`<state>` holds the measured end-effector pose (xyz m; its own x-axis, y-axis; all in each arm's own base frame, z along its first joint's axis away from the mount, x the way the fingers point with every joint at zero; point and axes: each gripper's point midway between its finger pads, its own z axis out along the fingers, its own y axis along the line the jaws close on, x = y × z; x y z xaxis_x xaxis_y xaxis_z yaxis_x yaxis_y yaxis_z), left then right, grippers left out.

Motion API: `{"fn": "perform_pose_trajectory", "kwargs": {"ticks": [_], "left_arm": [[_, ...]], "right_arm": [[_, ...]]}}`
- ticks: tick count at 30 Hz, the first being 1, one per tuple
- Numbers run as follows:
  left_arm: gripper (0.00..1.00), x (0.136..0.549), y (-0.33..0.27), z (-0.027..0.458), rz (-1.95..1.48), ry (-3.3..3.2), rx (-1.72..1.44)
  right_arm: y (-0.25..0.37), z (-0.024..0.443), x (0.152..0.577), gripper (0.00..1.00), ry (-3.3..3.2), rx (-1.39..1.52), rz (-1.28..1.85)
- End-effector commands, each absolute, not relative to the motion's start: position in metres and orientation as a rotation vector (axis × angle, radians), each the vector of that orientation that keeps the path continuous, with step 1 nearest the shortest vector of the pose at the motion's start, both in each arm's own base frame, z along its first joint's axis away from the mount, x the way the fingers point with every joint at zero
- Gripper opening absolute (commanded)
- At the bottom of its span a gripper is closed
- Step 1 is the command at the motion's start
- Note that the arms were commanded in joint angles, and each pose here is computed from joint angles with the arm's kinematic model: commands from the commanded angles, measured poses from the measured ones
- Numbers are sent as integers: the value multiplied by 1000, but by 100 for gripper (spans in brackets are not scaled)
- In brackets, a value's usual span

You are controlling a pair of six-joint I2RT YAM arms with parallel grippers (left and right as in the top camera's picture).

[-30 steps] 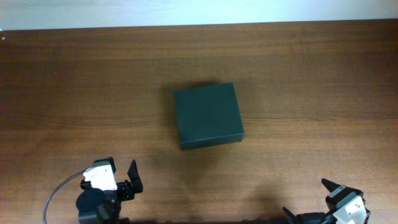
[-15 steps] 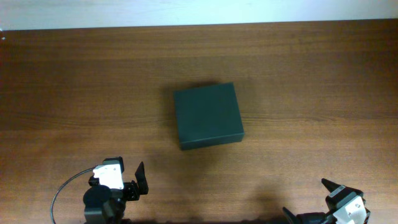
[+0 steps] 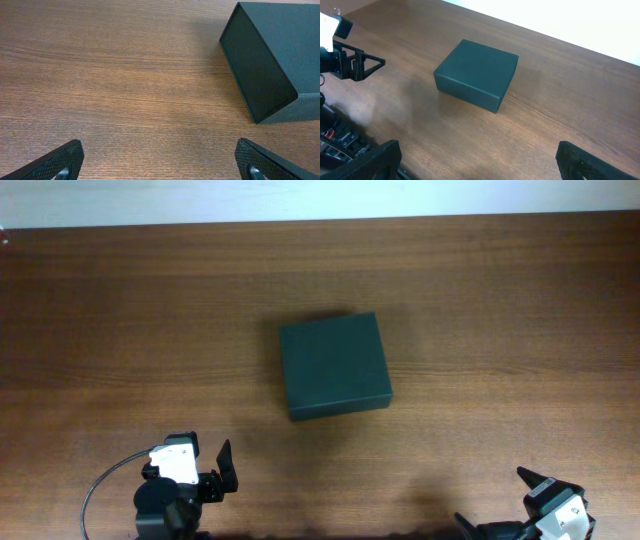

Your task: Pack container

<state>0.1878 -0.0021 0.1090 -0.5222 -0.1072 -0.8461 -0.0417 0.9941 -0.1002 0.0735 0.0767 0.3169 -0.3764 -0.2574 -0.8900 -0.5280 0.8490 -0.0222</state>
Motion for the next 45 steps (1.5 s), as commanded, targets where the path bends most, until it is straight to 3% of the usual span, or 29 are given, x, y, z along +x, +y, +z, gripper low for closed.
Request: {"fn": "perform_pose_trajectory", "kwargs": {"ticks": [1,12,20,31,37,45], "left_arm": [[99,188,-2,107,-68,2116,-86],[99,188,-2,107,-68,2116,-86],[99,188,-2,107,-68,2116,-86],[99,188,-2,107,-67,2116,-86],[99,188,-2,107,-67,2116,-86],[99,188,-2,107,-68,2116,-86]], "right_arm": [[75,317,74,99,1970,-572,306],[72,319,76,99,1960,-574,278],[54,308,108,99,1945,-504,141],[42,204,170,99,1972,-452,56],[40,147,177,99,2042,-421,72],[24,115,181,99,2101,-244,70]]}}
